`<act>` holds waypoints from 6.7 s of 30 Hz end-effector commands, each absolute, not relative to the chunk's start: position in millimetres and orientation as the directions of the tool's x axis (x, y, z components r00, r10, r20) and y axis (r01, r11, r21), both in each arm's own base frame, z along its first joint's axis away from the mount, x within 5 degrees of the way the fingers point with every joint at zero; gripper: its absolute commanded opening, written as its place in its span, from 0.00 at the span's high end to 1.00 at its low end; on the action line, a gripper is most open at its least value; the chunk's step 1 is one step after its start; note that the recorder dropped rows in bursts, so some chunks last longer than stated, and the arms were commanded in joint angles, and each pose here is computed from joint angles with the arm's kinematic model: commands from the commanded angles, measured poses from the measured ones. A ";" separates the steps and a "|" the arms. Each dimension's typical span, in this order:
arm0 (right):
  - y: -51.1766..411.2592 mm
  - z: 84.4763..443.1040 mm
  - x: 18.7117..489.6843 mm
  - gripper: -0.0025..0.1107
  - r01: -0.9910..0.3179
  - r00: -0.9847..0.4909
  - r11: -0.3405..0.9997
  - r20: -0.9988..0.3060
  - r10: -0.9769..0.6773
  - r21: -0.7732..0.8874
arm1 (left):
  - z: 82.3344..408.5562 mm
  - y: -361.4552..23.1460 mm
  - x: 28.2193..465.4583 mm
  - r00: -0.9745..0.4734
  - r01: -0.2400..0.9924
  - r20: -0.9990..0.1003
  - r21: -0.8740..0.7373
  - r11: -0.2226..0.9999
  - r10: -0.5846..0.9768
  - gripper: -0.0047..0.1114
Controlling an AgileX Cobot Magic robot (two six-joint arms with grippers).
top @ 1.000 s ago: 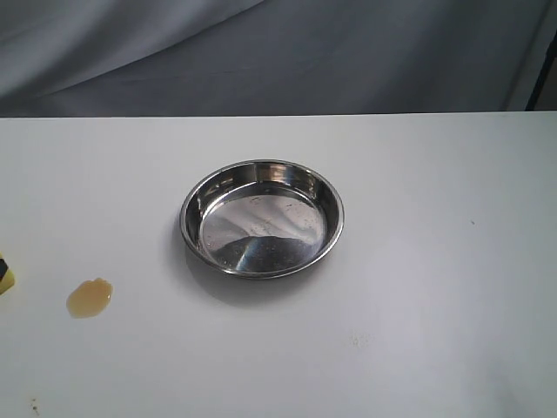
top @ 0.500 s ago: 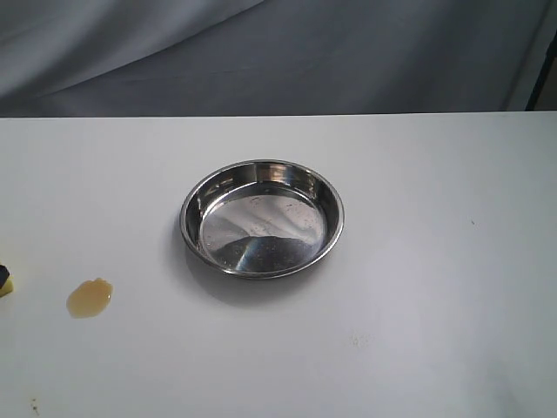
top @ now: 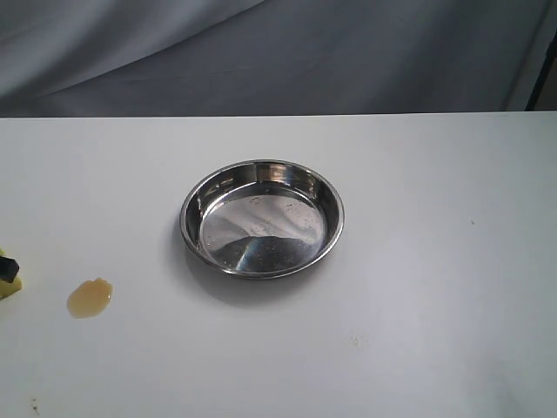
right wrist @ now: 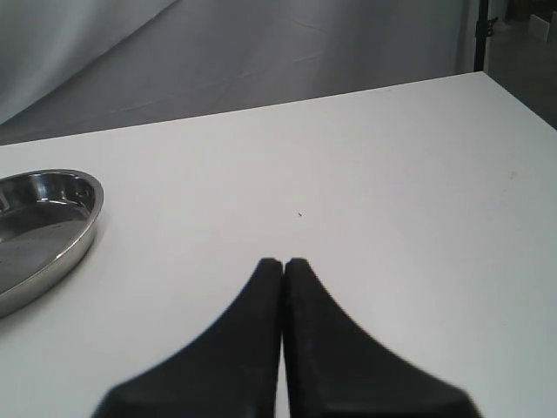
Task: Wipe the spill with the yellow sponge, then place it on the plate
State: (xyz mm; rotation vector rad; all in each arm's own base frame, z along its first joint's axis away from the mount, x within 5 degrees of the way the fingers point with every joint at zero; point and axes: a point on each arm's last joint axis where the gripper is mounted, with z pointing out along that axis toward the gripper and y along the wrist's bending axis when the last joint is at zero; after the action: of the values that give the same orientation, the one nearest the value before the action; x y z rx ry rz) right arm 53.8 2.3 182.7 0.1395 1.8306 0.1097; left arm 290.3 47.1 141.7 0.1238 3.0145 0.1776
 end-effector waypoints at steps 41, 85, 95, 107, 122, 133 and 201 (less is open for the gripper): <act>2.2 181.8 53.5 0.98 0.042 -0.254 0.988 -0.954 0.156 0.150 | 126.1 -83.1 274.4 -0.950 0.311 -0.002 0.108 0.944 0.313 0.96; 2.2 181.8 53.5 0.98 0.042 -0.254 0.988 -0.954 0.156 0.150 | 151.2 -171.8 197.7 -0.765 0.643 -0.001 -0.057 0.764 0.644 0.96; 2.2 181.8 53.5 0.98 0.042 -0.254 0.988 -0.954 0.156 0.150 | 151.6 -115.8 235.6 -0.915 0.403 -0.012 0.026 0.915 0.403 0.96; 2.2 181.8 53.5 0.98 0.042 -0.254 0.988 -0.954 0.156 0.150 | 152.4 -7.4 266.8 -0.990 0.127 -0.048 0.130 0.983 0.134 0.96; 1.8 184.2 54.1 0.98 0.043 -0.228 0.988 -0.961 0.156 0.150 | 139.0 -95.3 262.0 -0.858 0.510 -0.128 -0.081 0.857 0.498 0.96; 1.8 184.2 54.1 0.98 0.043 -0.228 0.988 -0.961 0.156 0.150 | 126.1 -165.6 225.6 -0.621 0.782 -0.031 -0.094 0.617 0.783 0.96; 1.8 184.2 54.1 0.98 0.042 -0.228 0.988 -0.961 0.154 0.148 | 122.7 43.0 265.6 -0.989 -0.140 0.056 -0.132 0.981 -0.133 0.96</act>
State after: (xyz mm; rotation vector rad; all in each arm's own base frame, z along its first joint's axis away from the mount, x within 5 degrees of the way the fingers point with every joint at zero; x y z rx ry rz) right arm 54.1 2.1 183.9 0.1403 1.8167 0.1080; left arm 269.9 2.0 127.8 -0.1335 3.1840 -0.3610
